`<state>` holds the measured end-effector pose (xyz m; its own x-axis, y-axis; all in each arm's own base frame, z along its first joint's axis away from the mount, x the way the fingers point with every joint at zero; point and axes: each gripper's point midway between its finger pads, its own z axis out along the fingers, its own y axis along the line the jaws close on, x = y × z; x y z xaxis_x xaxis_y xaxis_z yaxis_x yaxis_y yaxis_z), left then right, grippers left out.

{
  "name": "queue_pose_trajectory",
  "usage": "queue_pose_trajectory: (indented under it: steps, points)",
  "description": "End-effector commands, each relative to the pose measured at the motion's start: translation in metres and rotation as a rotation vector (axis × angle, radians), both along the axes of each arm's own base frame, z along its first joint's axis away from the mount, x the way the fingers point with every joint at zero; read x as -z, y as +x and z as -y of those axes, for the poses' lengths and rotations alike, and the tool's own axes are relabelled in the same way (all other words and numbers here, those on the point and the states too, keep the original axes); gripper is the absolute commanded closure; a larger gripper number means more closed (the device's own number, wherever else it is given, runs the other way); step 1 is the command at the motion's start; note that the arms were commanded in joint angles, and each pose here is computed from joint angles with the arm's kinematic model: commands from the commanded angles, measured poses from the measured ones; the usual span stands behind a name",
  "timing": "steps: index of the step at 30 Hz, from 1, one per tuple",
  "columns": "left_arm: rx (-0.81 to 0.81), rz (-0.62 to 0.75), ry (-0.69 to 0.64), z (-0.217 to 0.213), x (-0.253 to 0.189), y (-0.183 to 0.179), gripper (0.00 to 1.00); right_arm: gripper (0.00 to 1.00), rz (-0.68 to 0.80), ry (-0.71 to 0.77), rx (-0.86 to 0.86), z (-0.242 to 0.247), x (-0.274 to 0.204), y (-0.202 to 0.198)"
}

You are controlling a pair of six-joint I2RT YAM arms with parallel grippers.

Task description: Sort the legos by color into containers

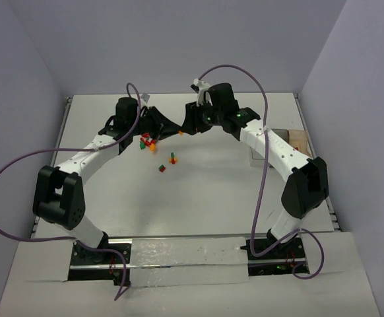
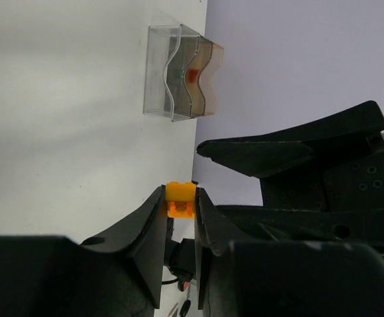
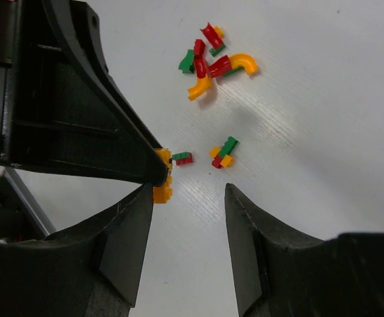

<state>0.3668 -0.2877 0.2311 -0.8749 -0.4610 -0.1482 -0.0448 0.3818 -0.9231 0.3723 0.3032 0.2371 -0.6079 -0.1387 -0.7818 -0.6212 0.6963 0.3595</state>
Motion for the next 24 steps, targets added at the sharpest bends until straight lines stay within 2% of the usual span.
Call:
queue_pose_trajectory:
  steps: [1,8,18,20,21,24]
  points:
    - [0.053,0.044,-0.06,0.011,-0.017,-0.007,1.0,0.45,0.046,0.057,-0.081,-0.021,-0.019,-0.009]
    - [0.061,0.042,-0.079,0.013,-0.019,-0.007,1.0,0.48,0.031,0.062,-0.112,-0.025,-0.013,-0.016]
    - [0.122,0.036,-0.17,0.019,-0.03,-0.019,0.99,0.78,0.044,0.027,-0.077,-0.021,-0.004,-0.01]
    - [0.129,0.04,-0.169,0.019,-0.029,-0.02,0.9,0.91,0.056,0.02,-0.065,-0.018,-0.004,-0.009]
    - [0.131,0.043,-0.166,0.019,-0.029,-0.021,0.82,0.97,0.063,0.014,-0.056,-0.017,-0.004,-0.008]
    - [0.126,0.075,-0.128,0.013,-0.026,-0.018,0.47,1.0,0.088,-0.001,-0.024,-0.006,-0.009,-0.005]
